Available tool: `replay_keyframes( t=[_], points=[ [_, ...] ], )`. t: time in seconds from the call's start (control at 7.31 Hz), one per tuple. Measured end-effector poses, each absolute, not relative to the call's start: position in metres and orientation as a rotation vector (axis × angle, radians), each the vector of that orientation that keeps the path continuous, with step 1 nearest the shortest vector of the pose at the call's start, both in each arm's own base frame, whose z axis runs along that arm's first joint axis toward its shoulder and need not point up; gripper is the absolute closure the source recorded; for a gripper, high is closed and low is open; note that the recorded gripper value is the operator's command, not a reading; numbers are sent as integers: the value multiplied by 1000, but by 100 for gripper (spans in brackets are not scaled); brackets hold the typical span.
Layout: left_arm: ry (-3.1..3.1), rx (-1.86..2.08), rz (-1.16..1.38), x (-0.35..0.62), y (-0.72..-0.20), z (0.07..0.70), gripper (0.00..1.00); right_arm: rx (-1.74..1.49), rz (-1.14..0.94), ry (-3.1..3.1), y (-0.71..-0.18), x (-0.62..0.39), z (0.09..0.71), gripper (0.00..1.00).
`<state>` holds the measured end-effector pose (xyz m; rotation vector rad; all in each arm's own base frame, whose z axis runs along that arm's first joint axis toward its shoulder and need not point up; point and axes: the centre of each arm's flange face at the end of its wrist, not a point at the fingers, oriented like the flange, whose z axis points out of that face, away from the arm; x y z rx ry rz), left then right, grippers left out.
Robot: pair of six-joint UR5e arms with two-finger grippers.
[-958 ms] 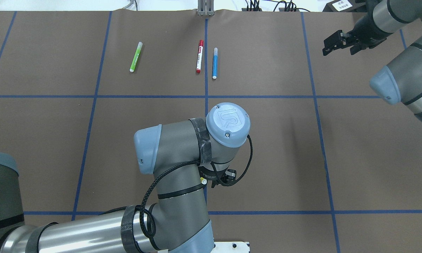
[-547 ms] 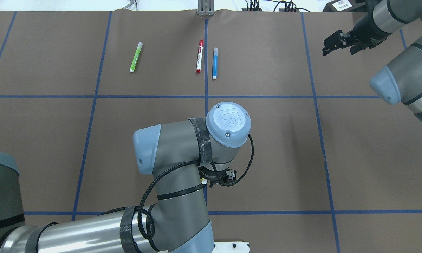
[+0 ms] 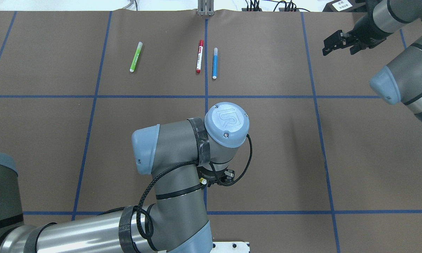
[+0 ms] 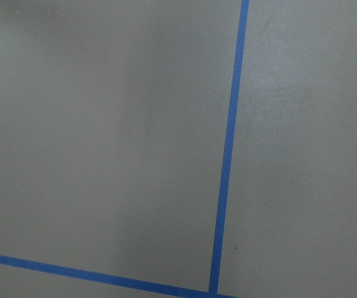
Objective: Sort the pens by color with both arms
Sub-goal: 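Close the left gripper on the yellow highlighter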
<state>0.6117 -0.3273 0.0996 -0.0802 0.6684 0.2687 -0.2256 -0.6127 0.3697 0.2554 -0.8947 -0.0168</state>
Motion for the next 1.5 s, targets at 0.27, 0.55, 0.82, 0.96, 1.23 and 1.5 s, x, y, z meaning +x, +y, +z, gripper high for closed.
replay_keyframes(
  t=[0.27,0.55,0.82,0.96,1.23,1.5],
  points=[
    [672,-78,269,610,-327,97,68,256,-17,-895,-613,-226,370,1],
    [675,-75,269,608,-326,96,76,256,-17,-895,-613,-226,370,1],
    [680,-73,268,601,-325,92,80,258,-18,-896,-613,-226,369,1],
    [682,-70,267,595,-324,89,81,258,-18,-897,-613,-226,369,1],
    [676,-66,257,575,-323,81,91,259,-19,-897,-612,-225,369,1],
    [672,-57,239,554,-328,74,94,259,-18,-897,-612,-225,369,1]
  ],
)
